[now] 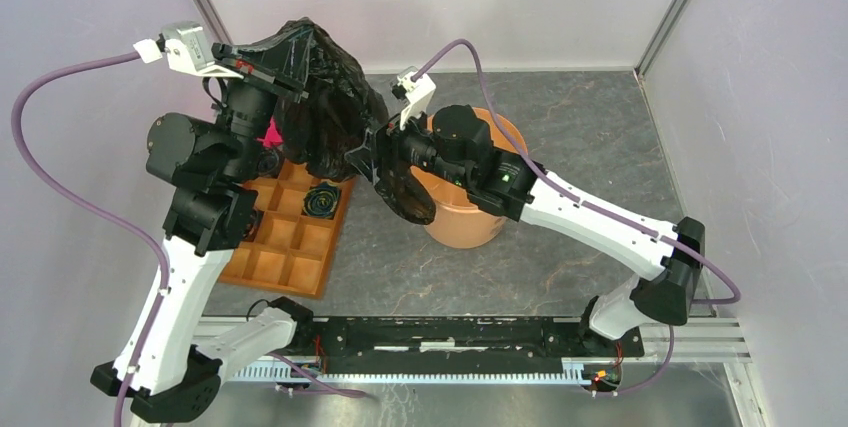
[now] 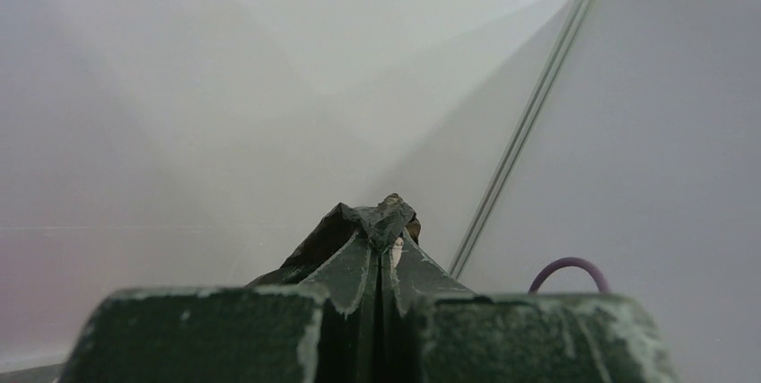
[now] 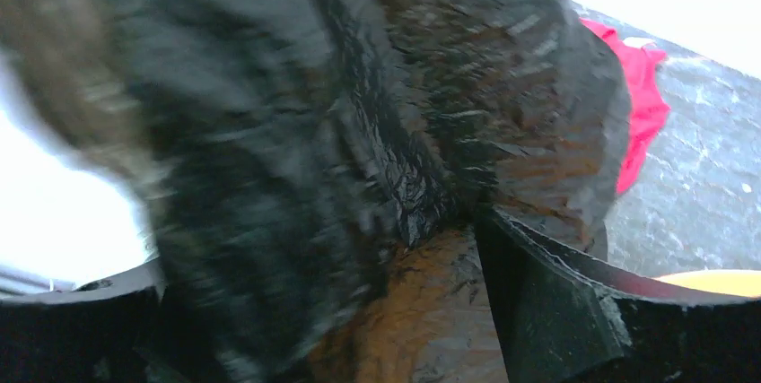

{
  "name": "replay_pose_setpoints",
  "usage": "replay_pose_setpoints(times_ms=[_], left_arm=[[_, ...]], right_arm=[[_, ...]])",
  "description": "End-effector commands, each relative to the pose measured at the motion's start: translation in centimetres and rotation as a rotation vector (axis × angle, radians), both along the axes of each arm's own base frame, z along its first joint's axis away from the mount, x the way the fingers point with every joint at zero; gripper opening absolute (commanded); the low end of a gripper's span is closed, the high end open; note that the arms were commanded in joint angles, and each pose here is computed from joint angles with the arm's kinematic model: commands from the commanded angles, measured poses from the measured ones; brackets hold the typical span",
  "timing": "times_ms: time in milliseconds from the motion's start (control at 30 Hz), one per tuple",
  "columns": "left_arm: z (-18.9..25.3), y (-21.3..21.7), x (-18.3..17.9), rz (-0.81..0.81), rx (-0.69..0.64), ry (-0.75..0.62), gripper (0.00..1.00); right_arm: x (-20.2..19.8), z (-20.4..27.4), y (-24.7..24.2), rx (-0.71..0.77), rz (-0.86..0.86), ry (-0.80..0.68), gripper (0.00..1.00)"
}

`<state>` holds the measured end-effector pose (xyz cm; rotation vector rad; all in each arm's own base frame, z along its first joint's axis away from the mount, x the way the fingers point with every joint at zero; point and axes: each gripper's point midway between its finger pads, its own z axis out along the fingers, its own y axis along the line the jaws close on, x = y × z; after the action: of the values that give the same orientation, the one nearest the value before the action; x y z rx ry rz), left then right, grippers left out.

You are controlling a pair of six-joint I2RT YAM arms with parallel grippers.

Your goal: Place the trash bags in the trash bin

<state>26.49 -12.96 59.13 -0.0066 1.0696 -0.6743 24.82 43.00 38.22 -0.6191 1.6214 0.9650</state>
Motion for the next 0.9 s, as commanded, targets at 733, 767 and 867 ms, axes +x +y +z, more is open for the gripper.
replay_pose_setpoints(times_ms=[733,767,867], left_arm=[[1.9,-9.8,-14.6,-0.934,0.118,-0.305,0.02],[1.8,-10.3,-14.9,-0.96,0.113,-0.306,0.02],[1.5,-12.2,-16.3,-1.061,0.12,-0.255,0.02]], right_arm=[[-1.3,17.9,-15.4,0.253,-0.336,-0.332,0.0],[-1.5,17.5,-15.1,0.218,-0.313,-0.328,0.0],[-2.1,16.6,-14.1,0.114,-0.236,-0.354,0.0]])
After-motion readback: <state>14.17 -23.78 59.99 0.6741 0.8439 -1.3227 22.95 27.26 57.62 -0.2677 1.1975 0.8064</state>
